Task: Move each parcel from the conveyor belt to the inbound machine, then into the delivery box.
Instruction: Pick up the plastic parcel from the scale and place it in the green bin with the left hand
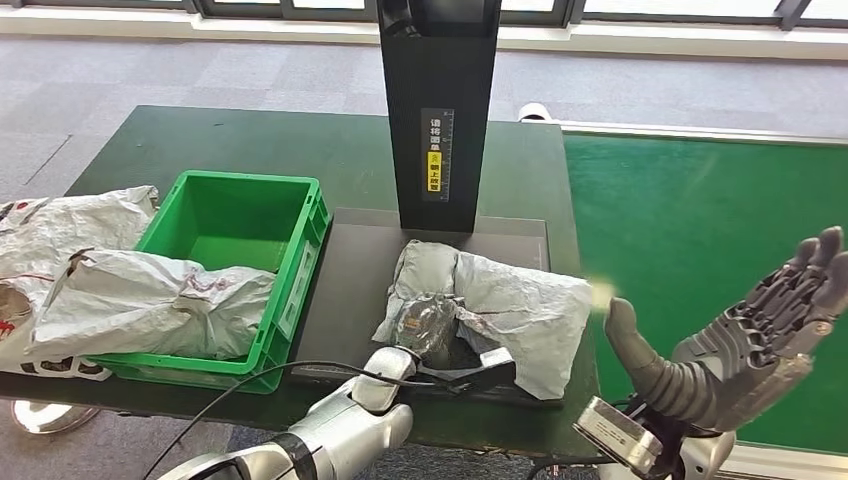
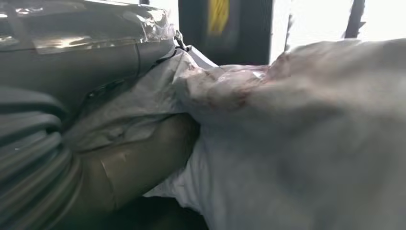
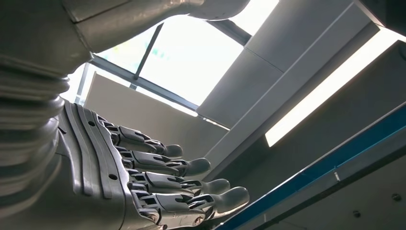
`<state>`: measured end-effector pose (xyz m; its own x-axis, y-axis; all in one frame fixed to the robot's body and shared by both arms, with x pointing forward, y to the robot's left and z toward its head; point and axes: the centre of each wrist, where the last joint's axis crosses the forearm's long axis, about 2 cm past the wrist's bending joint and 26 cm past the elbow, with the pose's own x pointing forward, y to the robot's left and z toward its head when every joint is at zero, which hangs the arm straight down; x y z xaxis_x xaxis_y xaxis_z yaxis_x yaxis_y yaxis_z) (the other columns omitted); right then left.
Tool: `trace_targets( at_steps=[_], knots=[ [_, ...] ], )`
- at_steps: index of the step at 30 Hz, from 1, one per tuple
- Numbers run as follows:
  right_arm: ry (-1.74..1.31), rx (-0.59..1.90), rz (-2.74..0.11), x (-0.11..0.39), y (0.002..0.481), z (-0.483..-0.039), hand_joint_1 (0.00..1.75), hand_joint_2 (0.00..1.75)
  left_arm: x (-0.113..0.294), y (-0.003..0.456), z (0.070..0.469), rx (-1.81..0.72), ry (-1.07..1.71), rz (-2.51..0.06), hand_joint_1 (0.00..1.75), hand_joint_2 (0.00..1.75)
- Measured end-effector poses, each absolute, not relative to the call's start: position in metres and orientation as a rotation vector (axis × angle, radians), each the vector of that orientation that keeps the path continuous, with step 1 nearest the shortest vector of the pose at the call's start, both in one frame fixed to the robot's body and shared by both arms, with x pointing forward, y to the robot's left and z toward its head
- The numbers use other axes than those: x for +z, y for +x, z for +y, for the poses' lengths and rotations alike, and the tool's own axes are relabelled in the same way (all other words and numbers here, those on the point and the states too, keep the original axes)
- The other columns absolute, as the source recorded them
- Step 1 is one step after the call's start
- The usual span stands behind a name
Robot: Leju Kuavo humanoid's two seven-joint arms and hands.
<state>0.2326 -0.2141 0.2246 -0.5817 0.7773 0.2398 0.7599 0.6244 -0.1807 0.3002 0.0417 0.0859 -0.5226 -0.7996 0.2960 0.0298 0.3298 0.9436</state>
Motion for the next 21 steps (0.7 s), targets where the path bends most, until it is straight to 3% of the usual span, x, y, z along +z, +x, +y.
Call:
trace_targets(
  at_steps=[3, 9, 21],
  knots=[
    [-1.242, 0.083, -2.555, 0.225, 0.233, -0.214, 0.0, 1.75, 0.102, 0.302, 0.044, -1.342, 0.818, -2.002, 1.75, 1.75],
    [-1.241, 0.075, -2.548, 0.224, 0.232, -0.215, 0.0, 1.75, 0.149, 0.333, 0.102, -0.836, 1.014, -2.066, 1.75, 1.75],
    [-1.256, 0.061, -2.532, 0.223, 0.231, -0.219, 0.0, 1.75, 0.217, 0.331, 0.2, -0.336, 1.369, -2.159, 1.75, 1.75]
  ],
)
